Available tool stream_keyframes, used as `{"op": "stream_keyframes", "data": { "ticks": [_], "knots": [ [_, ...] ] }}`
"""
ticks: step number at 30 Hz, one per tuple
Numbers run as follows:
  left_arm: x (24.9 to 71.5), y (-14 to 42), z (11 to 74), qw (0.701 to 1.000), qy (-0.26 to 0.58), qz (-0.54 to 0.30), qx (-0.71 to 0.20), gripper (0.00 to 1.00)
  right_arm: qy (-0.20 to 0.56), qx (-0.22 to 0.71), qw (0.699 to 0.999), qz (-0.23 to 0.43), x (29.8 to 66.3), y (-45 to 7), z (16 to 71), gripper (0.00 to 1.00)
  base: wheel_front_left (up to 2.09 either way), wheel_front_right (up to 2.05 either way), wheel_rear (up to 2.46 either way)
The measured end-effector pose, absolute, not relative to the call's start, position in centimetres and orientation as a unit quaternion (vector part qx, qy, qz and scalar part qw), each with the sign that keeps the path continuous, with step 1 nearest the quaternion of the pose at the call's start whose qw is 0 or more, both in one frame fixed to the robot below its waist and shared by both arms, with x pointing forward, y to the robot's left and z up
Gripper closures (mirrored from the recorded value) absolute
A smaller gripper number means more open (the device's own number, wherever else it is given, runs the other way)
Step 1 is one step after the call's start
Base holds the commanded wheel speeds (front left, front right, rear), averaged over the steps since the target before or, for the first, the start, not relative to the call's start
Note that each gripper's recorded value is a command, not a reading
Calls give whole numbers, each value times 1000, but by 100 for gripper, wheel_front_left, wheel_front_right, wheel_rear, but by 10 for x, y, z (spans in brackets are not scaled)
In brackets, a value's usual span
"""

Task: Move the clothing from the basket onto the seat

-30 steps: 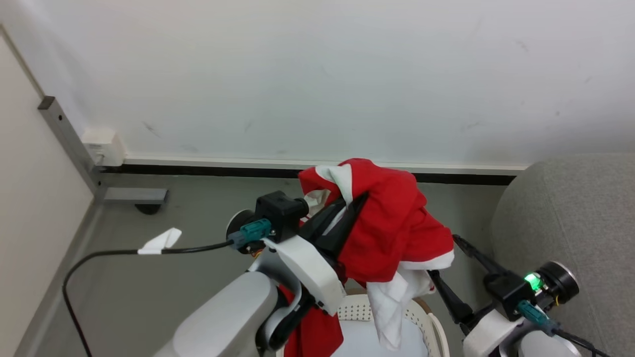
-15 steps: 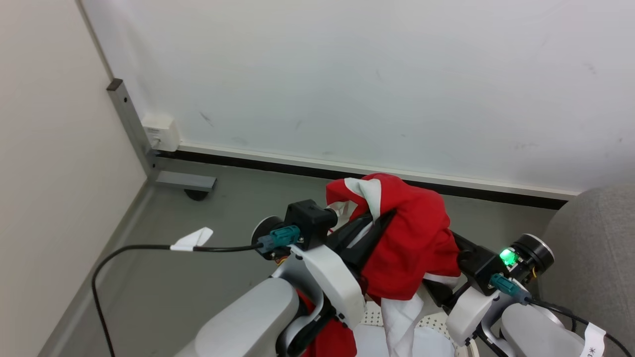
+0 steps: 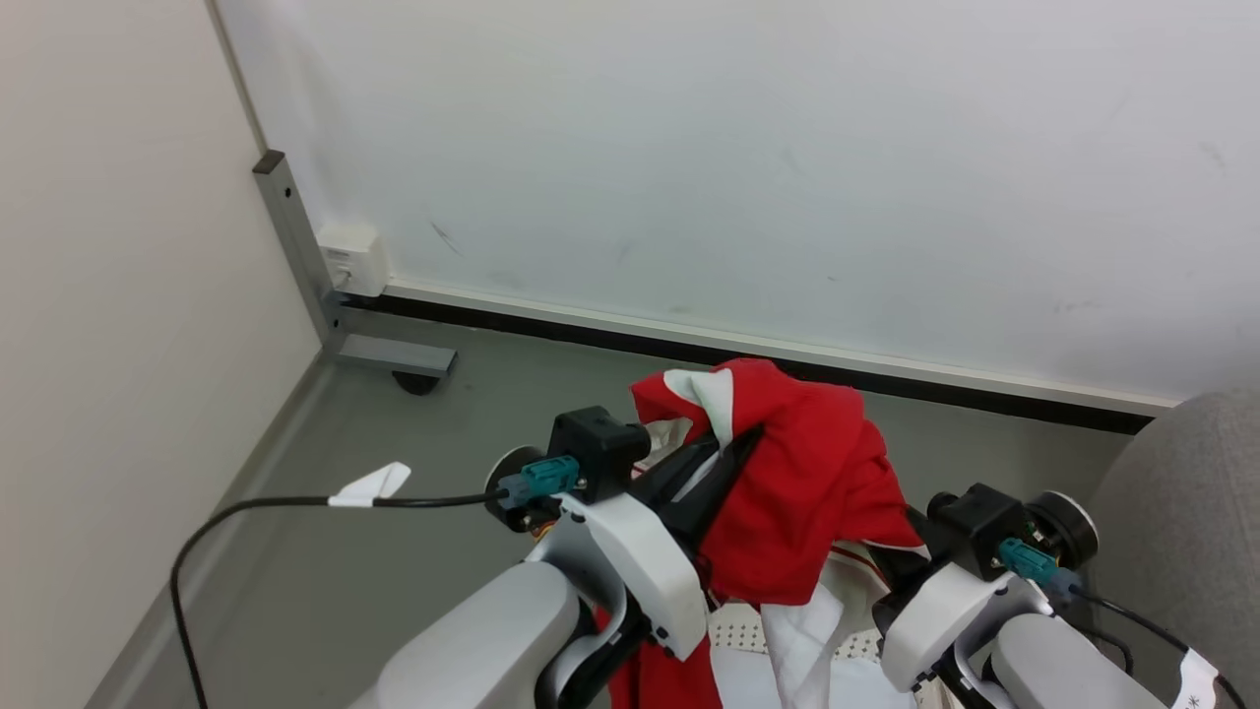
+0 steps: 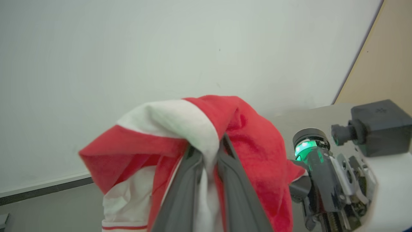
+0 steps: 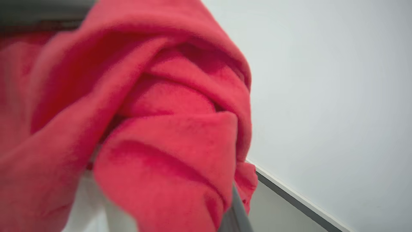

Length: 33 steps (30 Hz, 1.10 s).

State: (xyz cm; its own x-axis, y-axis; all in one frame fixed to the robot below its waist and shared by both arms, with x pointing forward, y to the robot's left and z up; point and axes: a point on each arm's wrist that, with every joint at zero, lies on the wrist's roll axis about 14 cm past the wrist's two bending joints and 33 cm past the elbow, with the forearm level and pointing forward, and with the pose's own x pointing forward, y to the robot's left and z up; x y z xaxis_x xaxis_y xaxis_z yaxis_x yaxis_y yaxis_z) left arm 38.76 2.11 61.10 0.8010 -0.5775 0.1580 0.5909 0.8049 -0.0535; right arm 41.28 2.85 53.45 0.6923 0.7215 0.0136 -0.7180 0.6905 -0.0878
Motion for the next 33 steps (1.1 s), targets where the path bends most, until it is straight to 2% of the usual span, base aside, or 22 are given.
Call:
{"op": "stream_keyframes", "data": {
  "ticks": [4,5,6,7,16,33],
  "knots": [
    [389,18,599,948,-52,-311,-52,100,-14,16,931,365,411,14,533,100,0,0,0],
    [389,16,596,947,-47,-313,-52,68,-15,29,933,358,411,9,534,100,0,0,0],
    [389,15,592,947,-42,-315,-53,15,-16,42,936,349,412,4,536,100,0,0,0],
    [389,13,589,946,-38,-316,-54,0,-18,56,938,340,413,-1,538,100,0,0,0],
    [387,-6,574,939,-22,-336,-66,0,-44,138,958,247,416,-62,551,100,0,0,0],
    [383,-69,570,904,-29,-420,-70,0,-122,107,980,112,394,-175,584,100,0,0,0]
  ]
}}
